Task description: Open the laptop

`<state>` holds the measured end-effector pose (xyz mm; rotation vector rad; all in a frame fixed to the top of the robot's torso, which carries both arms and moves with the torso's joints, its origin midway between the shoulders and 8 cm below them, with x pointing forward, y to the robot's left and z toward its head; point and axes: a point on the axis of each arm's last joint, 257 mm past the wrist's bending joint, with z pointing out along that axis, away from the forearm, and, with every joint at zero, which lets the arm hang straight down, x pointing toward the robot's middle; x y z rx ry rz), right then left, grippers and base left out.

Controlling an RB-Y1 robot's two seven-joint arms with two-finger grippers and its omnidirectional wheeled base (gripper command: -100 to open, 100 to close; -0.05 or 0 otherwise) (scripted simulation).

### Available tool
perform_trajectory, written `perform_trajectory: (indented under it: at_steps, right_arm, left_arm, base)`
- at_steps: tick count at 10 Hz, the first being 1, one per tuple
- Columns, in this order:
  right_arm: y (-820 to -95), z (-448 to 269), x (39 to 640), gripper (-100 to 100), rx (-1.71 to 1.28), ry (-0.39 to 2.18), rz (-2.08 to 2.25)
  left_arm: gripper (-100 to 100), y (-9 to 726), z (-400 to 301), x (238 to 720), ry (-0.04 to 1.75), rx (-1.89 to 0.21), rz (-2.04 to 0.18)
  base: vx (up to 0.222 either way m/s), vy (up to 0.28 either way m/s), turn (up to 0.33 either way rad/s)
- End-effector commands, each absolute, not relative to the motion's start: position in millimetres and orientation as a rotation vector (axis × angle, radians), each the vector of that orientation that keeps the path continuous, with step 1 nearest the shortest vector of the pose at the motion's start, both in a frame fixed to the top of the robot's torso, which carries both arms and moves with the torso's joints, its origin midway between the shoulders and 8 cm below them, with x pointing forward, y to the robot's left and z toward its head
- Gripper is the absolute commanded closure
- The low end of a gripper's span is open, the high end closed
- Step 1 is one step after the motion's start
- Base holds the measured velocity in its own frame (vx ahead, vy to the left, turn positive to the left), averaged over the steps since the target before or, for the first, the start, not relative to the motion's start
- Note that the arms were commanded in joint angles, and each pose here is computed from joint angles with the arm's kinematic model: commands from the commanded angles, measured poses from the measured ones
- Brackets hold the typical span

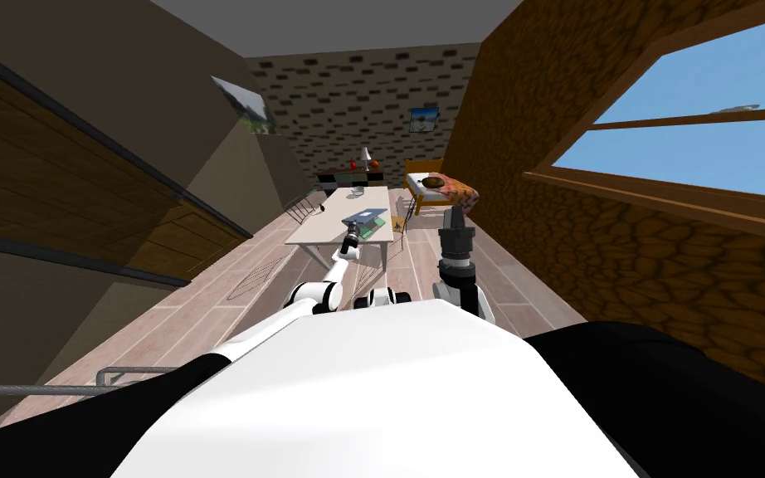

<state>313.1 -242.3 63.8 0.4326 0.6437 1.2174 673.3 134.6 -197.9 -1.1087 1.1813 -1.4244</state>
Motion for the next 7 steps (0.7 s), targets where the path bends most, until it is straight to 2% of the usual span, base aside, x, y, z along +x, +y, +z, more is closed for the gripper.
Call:
perform_trajectory:
  at_steps: [1,7]
  right_arm:
    - [-242.3,63.8,313.1,0,0.433,0.644,1.217]
    - [-242.3,63.8,313.1,0,0.433,0.644,1.217]
  left_arm:
    - [-100,115.9,-187.7,673.8,1.230,-1.065,-1.455]
    - [-100,77.4,-154.7,682.9,1.302,-1.013,-1.537]
  base:
    - [0.040,-0.094,0.340]
    - [-0.003,-0.050,0.176]
